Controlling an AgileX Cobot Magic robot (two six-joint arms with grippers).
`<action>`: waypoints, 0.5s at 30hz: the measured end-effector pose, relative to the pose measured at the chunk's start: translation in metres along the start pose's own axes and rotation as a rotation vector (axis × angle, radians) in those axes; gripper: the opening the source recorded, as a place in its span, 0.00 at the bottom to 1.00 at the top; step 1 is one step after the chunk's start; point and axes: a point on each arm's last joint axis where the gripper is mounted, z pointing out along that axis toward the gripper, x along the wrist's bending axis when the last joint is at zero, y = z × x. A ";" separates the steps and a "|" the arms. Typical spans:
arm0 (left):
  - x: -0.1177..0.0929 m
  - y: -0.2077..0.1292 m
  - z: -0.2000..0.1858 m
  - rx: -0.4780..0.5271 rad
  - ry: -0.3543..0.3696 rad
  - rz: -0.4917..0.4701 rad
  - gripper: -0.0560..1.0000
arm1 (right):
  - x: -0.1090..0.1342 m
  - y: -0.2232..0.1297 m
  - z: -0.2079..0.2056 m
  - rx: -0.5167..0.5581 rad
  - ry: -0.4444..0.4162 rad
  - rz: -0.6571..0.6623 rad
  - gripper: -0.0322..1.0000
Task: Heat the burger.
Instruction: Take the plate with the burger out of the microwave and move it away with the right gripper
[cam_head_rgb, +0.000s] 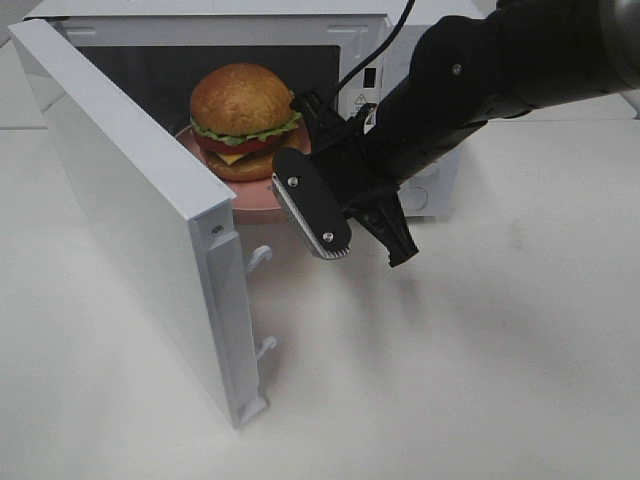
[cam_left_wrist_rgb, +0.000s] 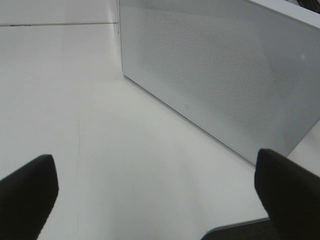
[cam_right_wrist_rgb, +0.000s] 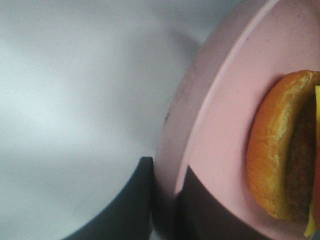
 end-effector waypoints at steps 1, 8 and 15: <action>0.000 0.000 0.000 0.000 0.000 0.000 0.99 | 0.005 0.001 -0.005 -0.003 0.002 0.003 0.11; 0.000 0.000 0.000 0.000 0.000 0.000 0.99 | 0.021 0.003 -0.021 -0.006 0.016 0.012 0.11; 0.000 0.000 0.000 0.000 0.000 0.000 0.99 | 0.045 0.006 -0.050 -0.008 0.020 0.013 0.11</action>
